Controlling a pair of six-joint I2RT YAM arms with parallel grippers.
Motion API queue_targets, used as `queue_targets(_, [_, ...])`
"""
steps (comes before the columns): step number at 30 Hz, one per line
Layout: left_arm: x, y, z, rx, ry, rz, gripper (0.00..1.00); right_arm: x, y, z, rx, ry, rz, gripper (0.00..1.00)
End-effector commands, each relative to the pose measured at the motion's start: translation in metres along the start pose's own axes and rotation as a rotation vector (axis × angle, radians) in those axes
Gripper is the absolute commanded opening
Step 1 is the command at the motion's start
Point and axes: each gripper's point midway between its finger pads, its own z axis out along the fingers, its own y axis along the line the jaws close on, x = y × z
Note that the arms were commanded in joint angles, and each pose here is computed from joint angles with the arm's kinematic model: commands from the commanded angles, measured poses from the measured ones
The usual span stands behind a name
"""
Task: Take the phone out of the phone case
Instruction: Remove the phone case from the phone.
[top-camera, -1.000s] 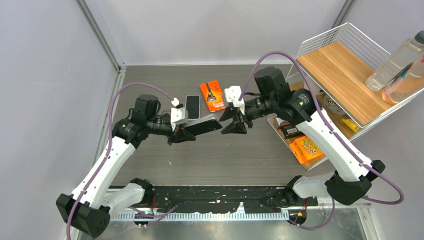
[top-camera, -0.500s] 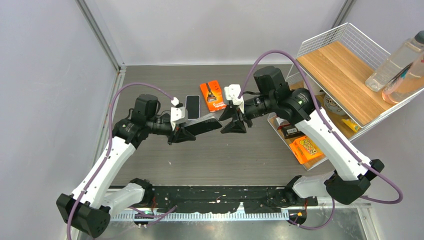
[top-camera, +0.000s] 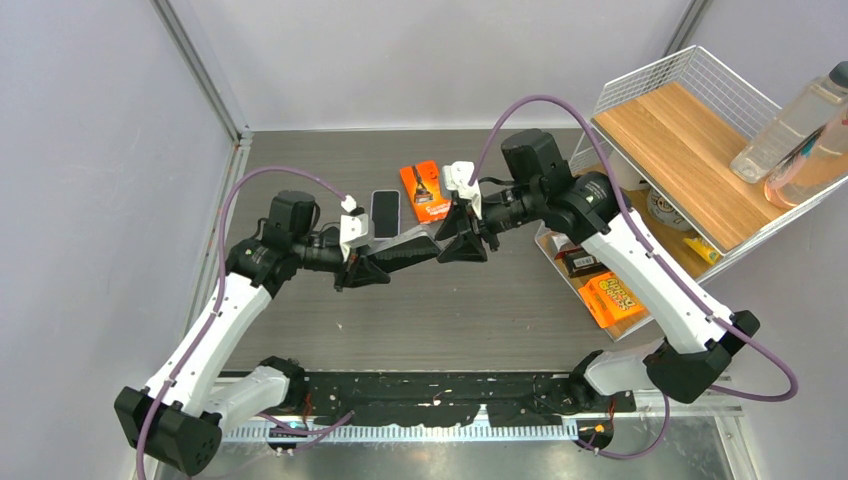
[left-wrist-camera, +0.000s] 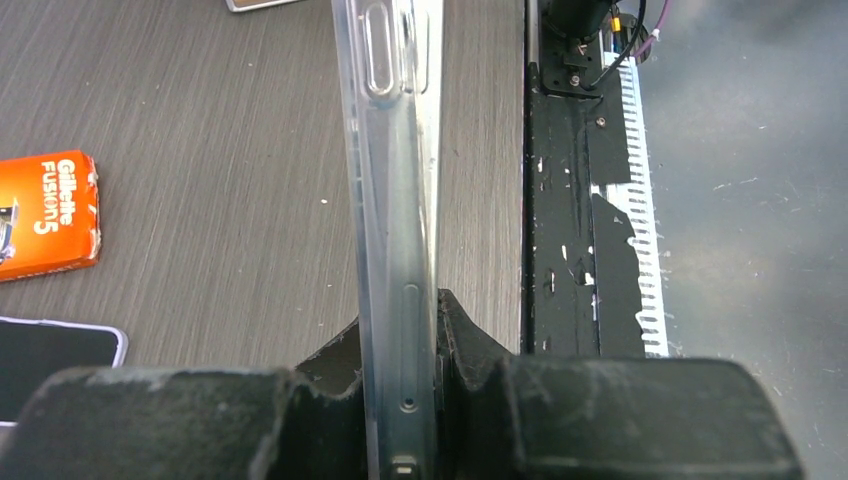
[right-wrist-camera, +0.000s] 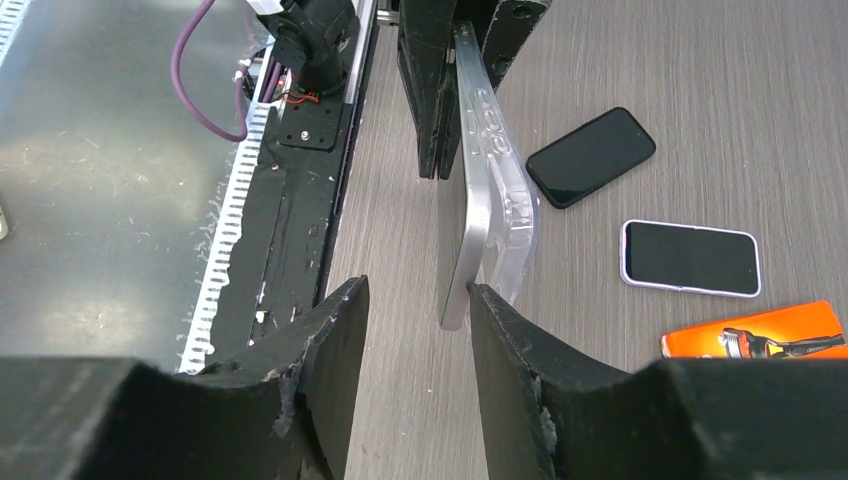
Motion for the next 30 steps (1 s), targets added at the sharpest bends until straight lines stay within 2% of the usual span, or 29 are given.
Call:
queue_targets(1, [-0.04, -0.015, -0.002, 0.084, -0.131, 0.154, 0.0, 0.0, -0.008, 0.016, -0.031, -0.03, 0.01, 0.48])
queue_targets(10, [-0.049, -0.017, -0.002, 0.114, -0.156, 0.178, 0.0, 0.014, -0.022, 0.03, -0.011, -0.017, 0.064, 0.48])
queue_targets(14, [-0.052, -0.009, -0.001, 0.072, -0.152, 0.168, 0.0, 0.016, -0.02, 0.036, -0.038, -0.025, 0.079, 0.45])
queue_targets(16, [-0.054, 0.0, -0.001, 0.033, -0.152, 0.156, 0.0, 0.02, -0.016, 0.04, -0.058, -0.027, 0.083, 0.39])
queue_targets(18, [-0.06, 0.01, -0.001, -0.018, -0.163, 0.135, 0.0, 0.023, -0.013, 0.042, -0.07, -0.017, 0.08, 0.28])
queue_targets(19, [-0.061, 0.015, -0.001, -0.042, -0.165, 0.121, 0.0, 0.025, -0.015, 0.042, -0.061, -0.008, 0.066, 0.18])
queue_targets(20, [-0.063, 0.018, -0.001, -0.059, -0.168, 0.105, 0.04, 0.029, -0.016, 0.042, -0.054, 0.006, 0.066, 0.1])
queue_targets(21, [-0.064, 0.02, -0.001, -0.068, -0.168, 0.09, 0.16, 0.032, -0.02, 0.04, -0.029, 0.024, 0.042, 0.08])
queue_targets(26, [-0.066, 0.013, -0.003, -0.049, -0.164, 0.02, 0.7, 0.039, -0.031, 0.03, 0.072, 0.064, -0.036, 0.05])
queue_targets(28, [-0.072, 0.012, -0.005, -0.049, -0.17, -0.001, 0.79, 0.039, -0.031, 0.028, 0.081, 0.064, -0.048, 0.05])
queue_targets(30, [-0.081, 0.015, -0.007, -0.069, -0.185, -0.029, 0.82, 0.039, -0.031, 0.028, 0.082, 0.063, -0.049, 0.05])
